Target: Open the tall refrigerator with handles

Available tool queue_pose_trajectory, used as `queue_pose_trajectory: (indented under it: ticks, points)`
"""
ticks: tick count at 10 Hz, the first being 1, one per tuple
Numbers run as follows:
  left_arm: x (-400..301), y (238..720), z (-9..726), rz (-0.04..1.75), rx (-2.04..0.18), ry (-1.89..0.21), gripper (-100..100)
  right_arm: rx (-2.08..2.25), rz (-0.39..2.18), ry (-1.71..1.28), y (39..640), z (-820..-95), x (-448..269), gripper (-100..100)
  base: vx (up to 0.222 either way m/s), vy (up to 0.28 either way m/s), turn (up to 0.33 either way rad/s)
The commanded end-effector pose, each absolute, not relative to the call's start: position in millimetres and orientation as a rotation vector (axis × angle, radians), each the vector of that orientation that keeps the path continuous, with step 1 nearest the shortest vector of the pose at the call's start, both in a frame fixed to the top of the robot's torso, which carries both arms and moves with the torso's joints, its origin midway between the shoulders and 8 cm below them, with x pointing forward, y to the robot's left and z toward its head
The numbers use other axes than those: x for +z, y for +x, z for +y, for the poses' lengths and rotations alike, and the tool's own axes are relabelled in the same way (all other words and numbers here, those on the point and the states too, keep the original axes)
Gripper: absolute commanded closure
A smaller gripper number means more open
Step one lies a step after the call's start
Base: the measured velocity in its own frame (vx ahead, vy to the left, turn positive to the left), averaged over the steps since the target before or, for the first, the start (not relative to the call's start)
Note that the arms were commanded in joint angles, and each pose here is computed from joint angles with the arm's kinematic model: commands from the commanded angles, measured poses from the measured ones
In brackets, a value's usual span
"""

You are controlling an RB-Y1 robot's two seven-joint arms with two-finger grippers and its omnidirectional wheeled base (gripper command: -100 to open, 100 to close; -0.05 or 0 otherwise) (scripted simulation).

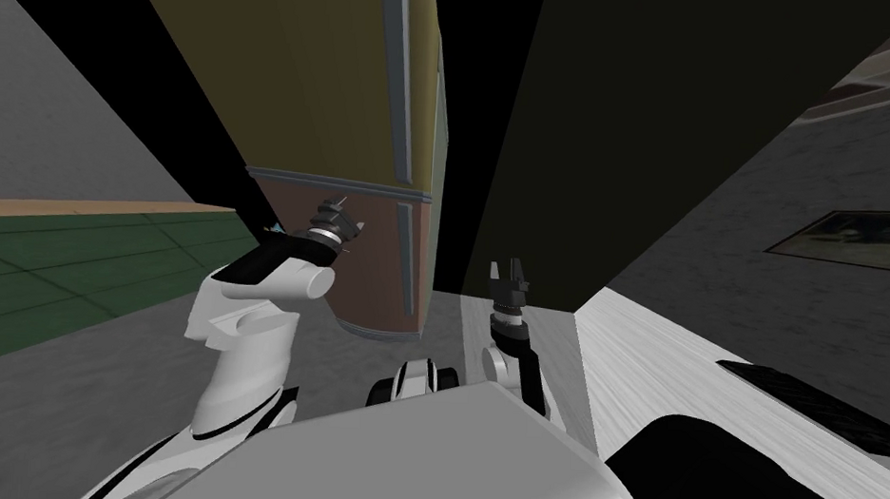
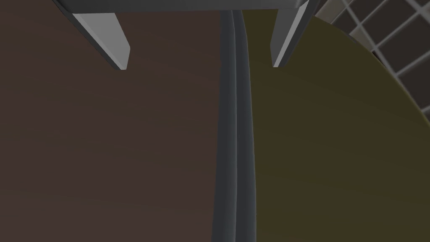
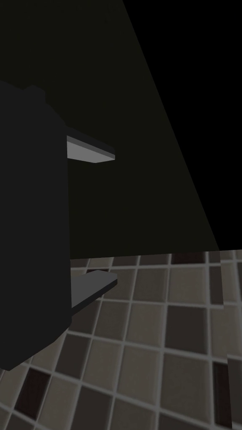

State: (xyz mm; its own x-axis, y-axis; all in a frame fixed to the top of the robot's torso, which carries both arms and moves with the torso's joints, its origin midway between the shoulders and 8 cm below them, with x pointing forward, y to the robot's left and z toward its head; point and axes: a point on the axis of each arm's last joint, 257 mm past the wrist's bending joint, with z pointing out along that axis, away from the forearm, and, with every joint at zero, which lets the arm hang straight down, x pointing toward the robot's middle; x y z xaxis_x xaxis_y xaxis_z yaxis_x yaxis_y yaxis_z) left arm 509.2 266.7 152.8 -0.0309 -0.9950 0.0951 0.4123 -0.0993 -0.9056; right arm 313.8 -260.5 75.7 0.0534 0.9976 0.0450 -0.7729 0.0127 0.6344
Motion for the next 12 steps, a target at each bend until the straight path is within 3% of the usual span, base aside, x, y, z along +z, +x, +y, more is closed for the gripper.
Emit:
queue_pose_trajectory:
  ticks: [1, 12]
  points:
    - [163.7, 512.8, 273.0, 0.835, -1.460, -0.987, -100, 1.467, 0.487, 0.583, 313.8, -260.5, 75.7, 0, -0.013, -0.068, 0.052]
    - [195.5, 524.5, 299.0, 0.779, -1.466, -1.175, -100, 1.467, 0.487, 0.583, 313.8, -260.5, 75.7, 0, -0.003, -0.067, 0.026]
